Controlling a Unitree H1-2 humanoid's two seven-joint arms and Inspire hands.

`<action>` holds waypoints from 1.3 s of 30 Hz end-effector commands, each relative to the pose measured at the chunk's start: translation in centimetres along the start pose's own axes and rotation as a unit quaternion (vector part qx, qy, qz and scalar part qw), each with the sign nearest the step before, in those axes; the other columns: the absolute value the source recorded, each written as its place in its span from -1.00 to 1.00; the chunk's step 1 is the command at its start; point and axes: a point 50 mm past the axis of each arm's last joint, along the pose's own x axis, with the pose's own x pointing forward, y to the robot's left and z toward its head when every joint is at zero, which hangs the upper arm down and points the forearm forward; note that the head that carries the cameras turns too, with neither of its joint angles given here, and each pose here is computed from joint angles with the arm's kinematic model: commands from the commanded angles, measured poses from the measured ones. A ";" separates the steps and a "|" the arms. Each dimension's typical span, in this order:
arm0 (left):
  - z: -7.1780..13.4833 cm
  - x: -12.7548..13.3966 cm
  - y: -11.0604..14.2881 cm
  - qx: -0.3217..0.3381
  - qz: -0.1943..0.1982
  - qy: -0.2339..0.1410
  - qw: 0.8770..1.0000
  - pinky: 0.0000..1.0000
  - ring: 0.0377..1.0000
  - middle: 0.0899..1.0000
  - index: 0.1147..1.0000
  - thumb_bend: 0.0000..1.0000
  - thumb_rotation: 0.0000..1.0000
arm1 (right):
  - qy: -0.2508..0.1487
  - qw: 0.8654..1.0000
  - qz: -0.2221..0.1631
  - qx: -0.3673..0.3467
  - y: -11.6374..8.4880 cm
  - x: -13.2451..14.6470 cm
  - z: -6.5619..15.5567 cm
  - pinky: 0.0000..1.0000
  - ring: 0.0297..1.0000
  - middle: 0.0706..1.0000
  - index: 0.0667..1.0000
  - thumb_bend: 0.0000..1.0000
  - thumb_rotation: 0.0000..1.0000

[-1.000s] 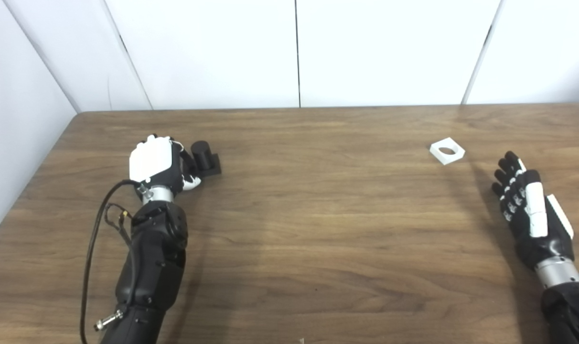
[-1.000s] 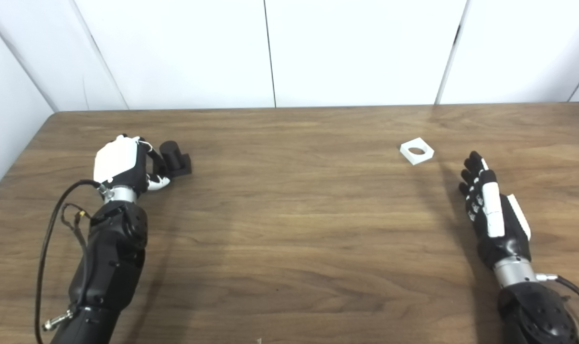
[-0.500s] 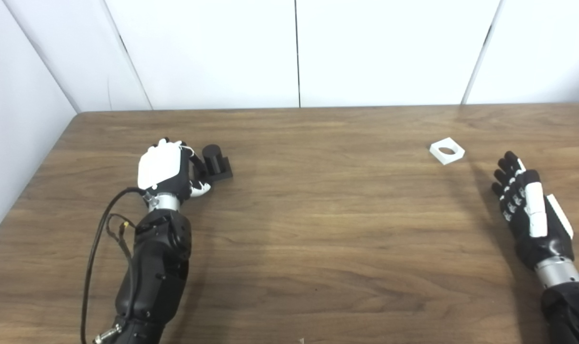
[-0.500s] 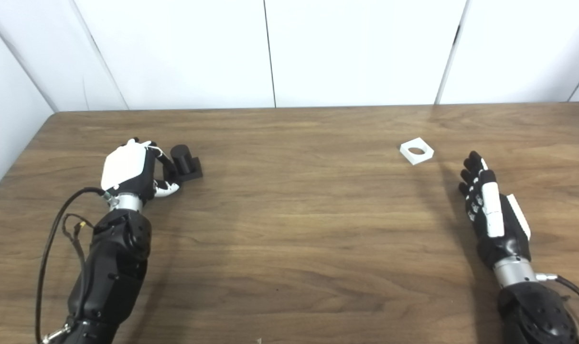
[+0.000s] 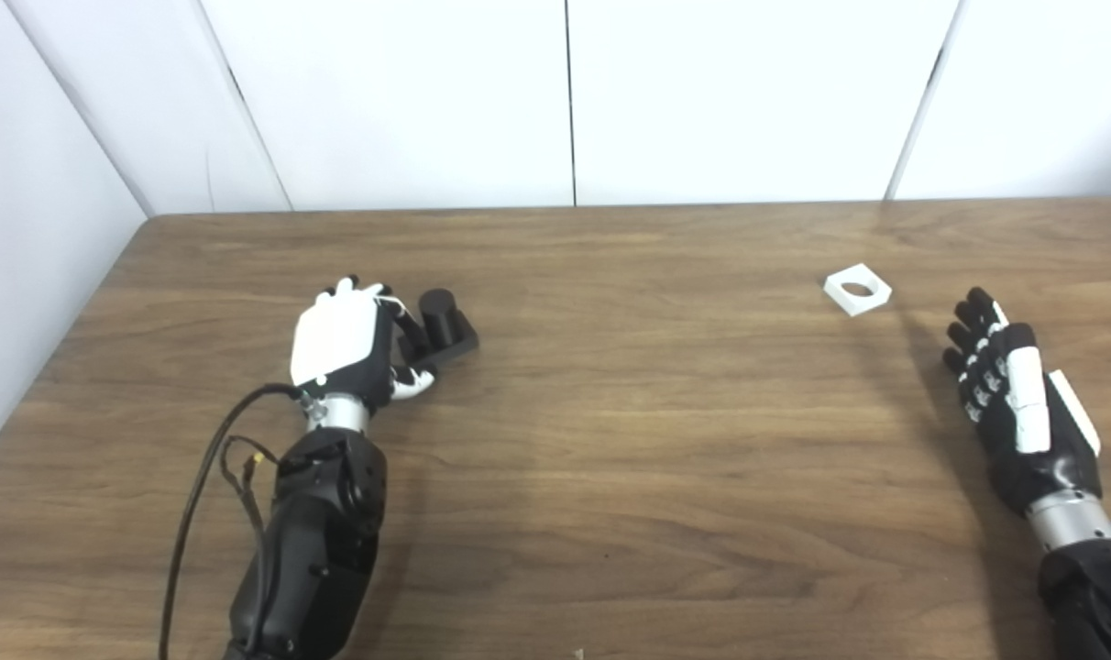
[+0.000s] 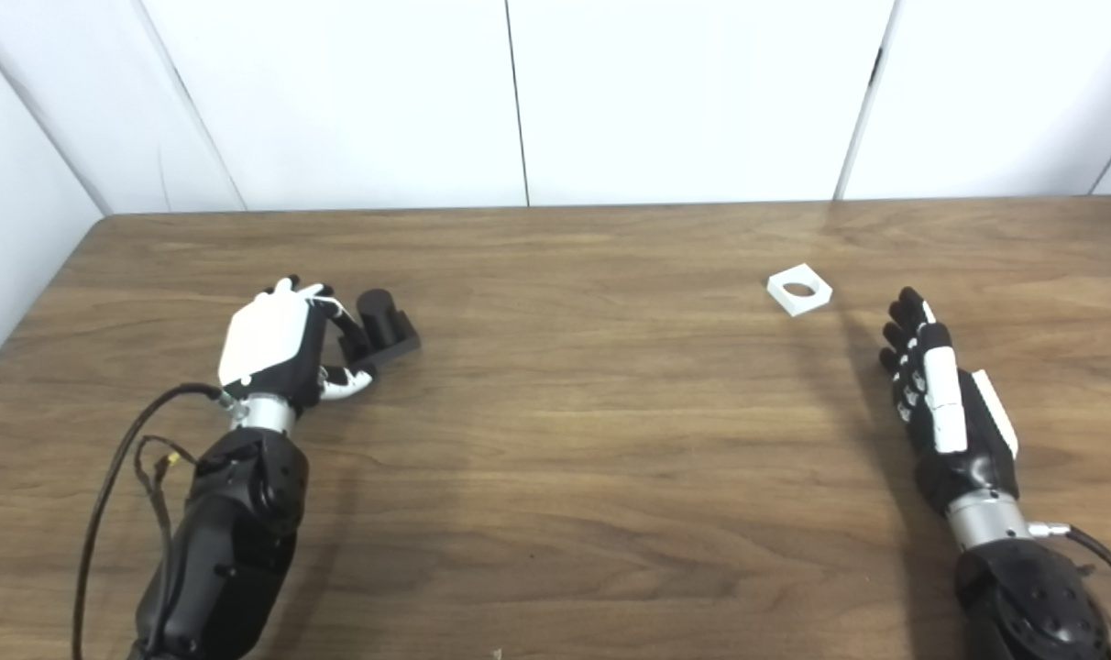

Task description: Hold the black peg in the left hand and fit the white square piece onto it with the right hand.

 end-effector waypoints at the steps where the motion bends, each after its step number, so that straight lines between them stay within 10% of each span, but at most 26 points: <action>1: 1.0 -0.3 1.2 0.005 0.021 -0.023 1.000 1.00 1.00 0.79 -0.16 0.04 -0.89 | -0.035 0.999 0.006 -0.010 -0.1 0.8 2.1 1.00 1.00 1.00 1.00 0.25 1.00; 39: 6.3 -8.6 -1.7 -0.011 -0.016 -0.158 0.987 0.97 1.00 0.79 -0.15 0.03 -0.89 | -0.037 0.999 -0.002 -0.003 0.1 0.7 2.5 1.00 1.00 1.00 1.00 0.25 1.00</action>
